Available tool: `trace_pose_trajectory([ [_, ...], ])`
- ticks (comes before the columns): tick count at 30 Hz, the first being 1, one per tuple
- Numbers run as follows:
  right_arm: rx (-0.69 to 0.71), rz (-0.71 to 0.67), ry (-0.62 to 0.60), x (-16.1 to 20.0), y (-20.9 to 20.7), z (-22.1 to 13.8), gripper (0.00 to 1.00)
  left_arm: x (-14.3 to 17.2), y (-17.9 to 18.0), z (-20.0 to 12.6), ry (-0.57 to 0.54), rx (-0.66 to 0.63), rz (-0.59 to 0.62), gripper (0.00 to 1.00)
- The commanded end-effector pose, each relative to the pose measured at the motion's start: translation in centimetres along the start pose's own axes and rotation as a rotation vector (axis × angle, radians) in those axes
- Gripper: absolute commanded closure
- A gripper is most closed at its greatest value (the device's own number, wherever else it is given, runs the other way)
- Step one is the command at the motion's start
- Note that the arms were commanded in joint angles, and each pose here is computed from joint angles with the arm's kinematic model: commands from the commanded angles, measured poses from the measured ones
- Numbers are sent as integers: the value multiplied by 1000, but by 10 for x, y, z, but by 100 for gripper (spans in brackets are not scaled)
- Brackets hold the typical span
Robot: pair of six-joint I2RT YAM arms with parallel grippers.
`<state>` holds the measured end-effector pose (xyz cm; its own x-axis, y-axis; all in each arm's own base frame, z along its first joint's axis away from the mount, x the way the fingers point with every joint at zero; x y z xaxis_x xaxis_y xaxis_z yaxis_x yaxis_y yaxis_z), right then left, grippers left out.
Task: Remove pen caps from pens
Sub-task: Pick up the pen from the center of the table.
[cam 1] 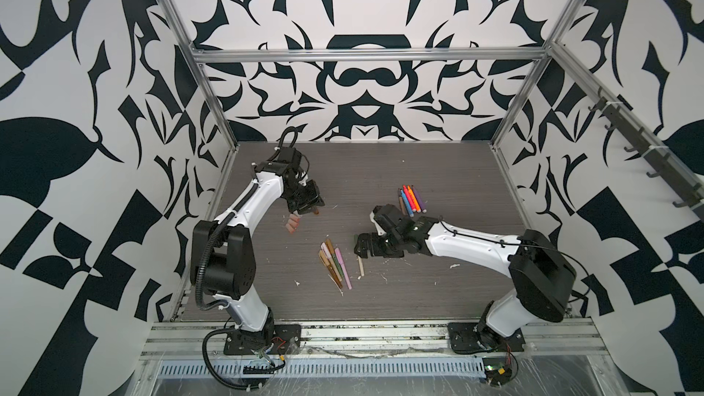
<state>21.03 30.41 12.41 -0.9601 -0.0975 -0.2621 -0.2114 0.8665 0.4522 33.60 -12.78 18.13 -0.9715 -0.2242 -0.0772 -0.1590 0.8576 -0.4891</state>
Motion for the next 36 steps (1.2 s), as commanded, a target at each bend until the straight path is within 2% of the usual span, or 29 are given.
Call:
trace_pose_trajectory([
  [1,151,-127,52,20,3,2,7,8,0,-8,7,6,1,62],
  [3,169,-117,88,27,7,11,35,9,-1,-9,5,9,1,62],
  [7,210,-70,130,34,3,23,49,10,0,-11,3,15,-6,62],
  [12,269,-32,149,36,-4,32,52,14,1,-12,3,17,-12,62],
  [16,287,-44,152,33,-3,35,61,16,1,-12,2,17,-16,62],
  [22,302,-70,144,26,3,38,66,17,3,-12,1,14,-22,62],
  [24,328,-77,153,24,3,40,69,17,3,-12,-2,15,-21,62],
  [27,366,-81,178,25,0,43,79,16,3,-11,1,17,-25,62],
  [36,403,-83,241,37,-12,47,80,17,2,-6,17,34,-36,62],
])
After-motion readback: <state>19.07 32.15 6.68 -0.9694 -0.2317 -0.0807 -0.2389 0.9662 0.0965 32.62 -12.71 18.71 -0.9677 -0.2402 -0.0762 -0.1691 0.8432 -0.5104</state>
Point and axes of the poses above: each gripper's point midway between its finger pads, its own z axis out along the fingers, its own y axis along the line the jaws close on, x = y × z, the point moved 5 cm from there along -z, back along the fingers, and after that the axes turned 2 degrees about z, right-handed, at the moved point
